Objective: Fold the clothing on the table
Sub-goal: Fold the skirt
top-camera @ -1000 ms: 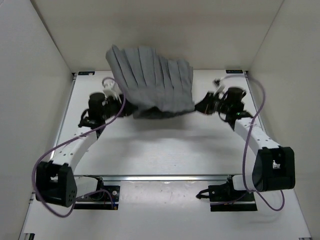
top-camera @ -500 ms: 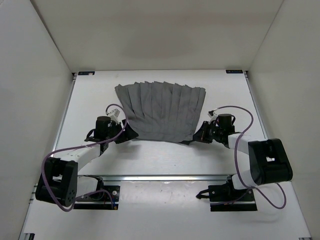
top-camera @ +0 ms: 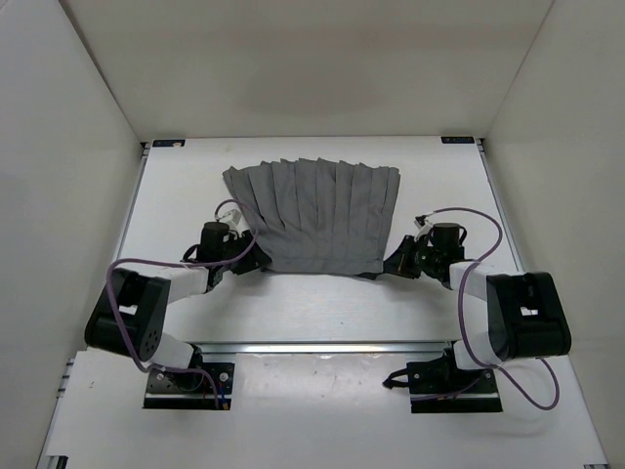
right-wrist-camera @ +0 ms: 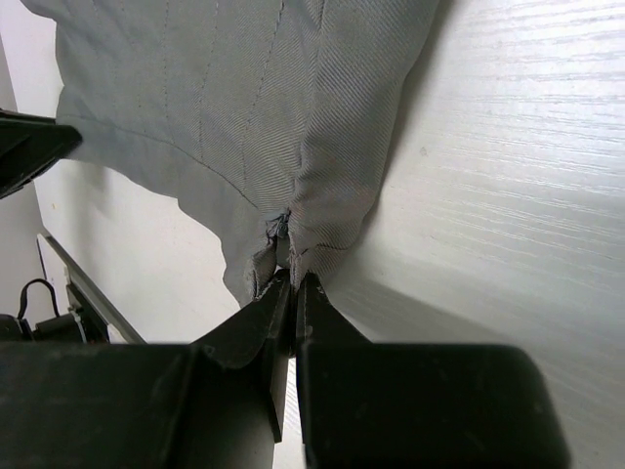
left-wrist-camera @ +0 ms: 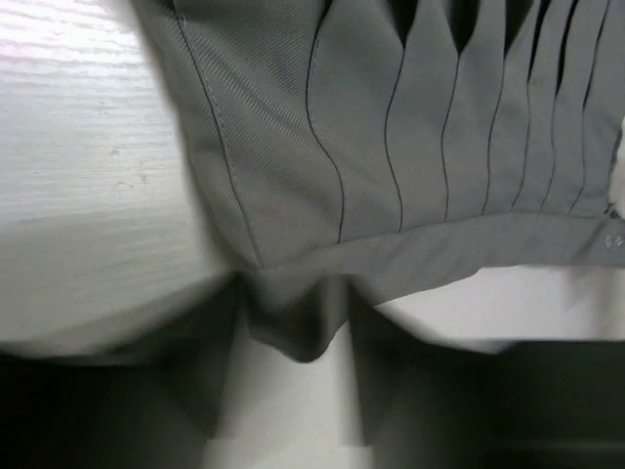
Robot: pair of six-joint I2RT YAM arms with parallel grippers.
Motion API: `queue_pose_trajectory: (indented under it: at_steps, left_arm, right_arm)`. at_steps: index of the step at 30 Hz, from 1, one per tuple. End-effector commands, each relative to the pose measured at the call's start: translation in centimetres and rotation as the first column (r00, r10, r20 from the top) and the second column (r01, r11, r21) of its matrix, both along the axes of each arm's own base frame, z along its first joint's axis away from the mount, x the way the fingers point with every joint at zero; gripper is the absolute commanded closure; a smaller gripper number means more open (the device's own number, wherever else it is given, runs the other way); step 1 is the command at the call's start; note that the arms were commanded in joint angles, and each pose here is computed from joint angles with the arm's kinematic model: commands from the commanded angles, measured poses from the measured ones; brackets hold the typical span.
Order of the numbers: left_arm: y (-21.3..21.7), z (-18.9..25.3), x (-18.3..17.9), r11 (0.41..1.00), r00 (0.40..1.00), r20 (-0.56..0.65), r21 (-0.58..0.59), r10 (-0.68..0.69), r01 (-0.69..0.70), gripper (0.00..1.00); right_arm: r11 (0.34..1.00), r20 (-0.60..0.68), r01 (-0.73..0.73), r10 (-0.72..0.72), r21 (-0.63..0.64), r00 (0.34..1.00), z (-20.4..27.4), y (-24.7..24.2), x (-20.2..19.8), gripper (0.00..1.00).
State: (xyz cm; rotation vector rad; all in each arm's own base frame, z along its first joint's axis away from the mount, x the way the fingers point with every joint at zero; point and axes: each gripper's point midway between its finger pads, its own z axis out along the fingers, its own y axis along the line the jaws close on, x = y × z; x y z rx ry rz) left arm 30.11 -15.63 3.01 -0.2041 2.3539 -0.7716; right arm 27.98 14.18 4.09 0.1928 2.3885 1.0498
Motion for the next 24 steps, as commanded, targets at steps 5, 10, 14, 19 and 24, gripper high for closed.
queue_pose_trajectory:
  at_steps: [5, 10, 14, 19, 24]
  left_arm:
    - [-0.6, -0.1, 0.5, 1.0, 1.0, -0.008, 0.0, -0.014, 0.014, 1.0]
    - [-0.3, -0.6, -1.8, 0.999, 0.999, -0.021, 0.02, -0.027, 0.027, 1.0]
    - [0.0, -1.1, -2.9, 0.999, 0.998, -0.042, 0.027, -0.039, 0.041, 1.0]
    - [-0.2, -1.2, -3.8, 0.998, 0.998, -0.041, 0.022, -0.057, 0.057, 1.0]
    - [0.0, -0.8, -3.7, 0.999, 0.998, -0.028, 0.02, -0.048, 0.048, 1.0]
  right_arm:
    - [0.997, -0.051, 0.021, -0.025, -0.074, 0.998, -0.9, -1.8, -0.4, 0.95]
    - [0.986, -0.028, 0.082, -0.086, -0.142, 0.996, -0.8, -2.6, -1.8, 0.63]
    - [0.99, 0.005, 0.089, -0.089, -0.112, 0.996, -0.2, -2.3, -2.1, 0.55]
    - [0.996, -0.013, 0.085, -0.086, -0.032, 0.996, 0.0, -1.5, -1.9, 0.47]
    - [0.993, 0.021, 0.088, -0.087, -0.084, 0.996, 0.7, -0.7, -1.6, 0.46]
